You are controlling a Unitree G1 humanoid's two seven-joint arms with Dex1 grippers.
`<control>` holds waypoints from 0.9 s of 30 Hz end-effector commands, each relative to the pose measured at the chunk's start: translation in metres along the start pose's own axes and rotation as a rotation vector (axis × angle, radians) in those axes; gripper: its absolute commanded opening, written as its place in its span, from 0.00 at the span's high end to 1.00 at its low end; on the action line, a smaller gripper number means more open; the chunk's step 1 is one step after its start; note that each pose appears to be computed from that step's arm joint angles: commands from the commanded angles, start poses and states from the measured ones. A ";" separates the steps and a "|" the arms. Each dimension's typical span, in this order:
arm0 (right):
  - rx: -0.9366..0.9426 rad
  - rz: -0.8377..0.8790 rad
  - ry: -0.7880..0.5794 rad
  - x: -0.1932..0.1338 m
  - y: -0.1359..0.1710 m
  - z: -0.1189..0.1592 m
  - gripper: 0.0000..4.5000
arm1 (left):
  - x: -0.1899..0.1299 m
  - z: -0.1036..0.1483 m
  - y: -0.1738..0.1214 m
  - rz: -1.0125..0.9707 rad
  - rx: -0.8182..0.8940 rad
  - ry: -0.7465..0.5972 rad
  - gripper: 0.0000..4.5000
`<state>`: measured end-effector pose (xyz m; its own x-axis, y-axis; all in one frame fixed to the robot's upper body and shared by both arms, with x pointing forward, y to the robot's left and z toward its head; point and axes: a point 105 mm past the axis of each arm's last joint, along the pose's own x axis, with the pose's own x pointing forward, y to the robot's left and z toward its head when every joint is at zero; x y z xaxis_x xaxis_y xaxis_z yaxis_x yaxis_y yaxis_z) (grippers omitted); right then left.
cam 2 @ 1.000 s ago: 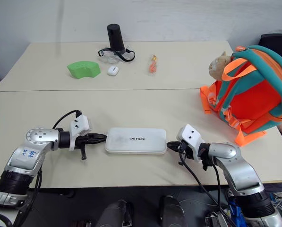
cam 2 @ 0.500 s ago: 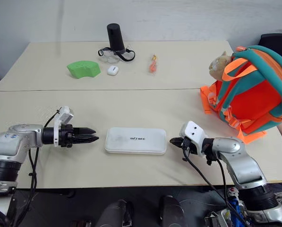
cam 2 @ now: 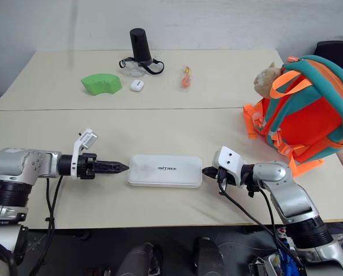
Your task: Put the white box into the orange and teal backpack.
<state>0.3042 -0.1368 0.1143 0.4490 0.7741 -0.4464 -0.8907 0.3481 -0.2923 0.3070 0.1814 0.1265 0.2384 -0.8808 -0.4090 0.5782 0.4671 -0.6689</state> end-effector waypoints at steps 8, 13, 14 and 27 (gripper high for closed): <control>-0.052 0.011 -0.027 0.007 0.003 0.012 1.00 | 0.042 0.018 -0.012 -0.077 0.031 0.066 0.01; -0.063 0.013 -0.011 0.008 0.006 0.008 1.00 | 0.057 0.034 -0.022 -0.116 0.063 0.049 0.01; -0.063 0.015 -0.011 0.009 0.008 0.007 1.00 | 0.057 0.035 -0.023 -0.126 0.061 0.051 0.01; -0.035 0.011 -0.012 0.008 0.028 -0.001 1.00 | 0.041 0.037 -0.039 -0.236 0.094 0.123 0.60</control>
<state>0.2871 -0.1237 0.0984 0.4398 0.7774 -0.4497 -0.8941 0.3316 -0.3012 0.3229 0.1254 0.1433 0.0077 -0.9429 -0.3329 0.6344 0.2619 -0.7272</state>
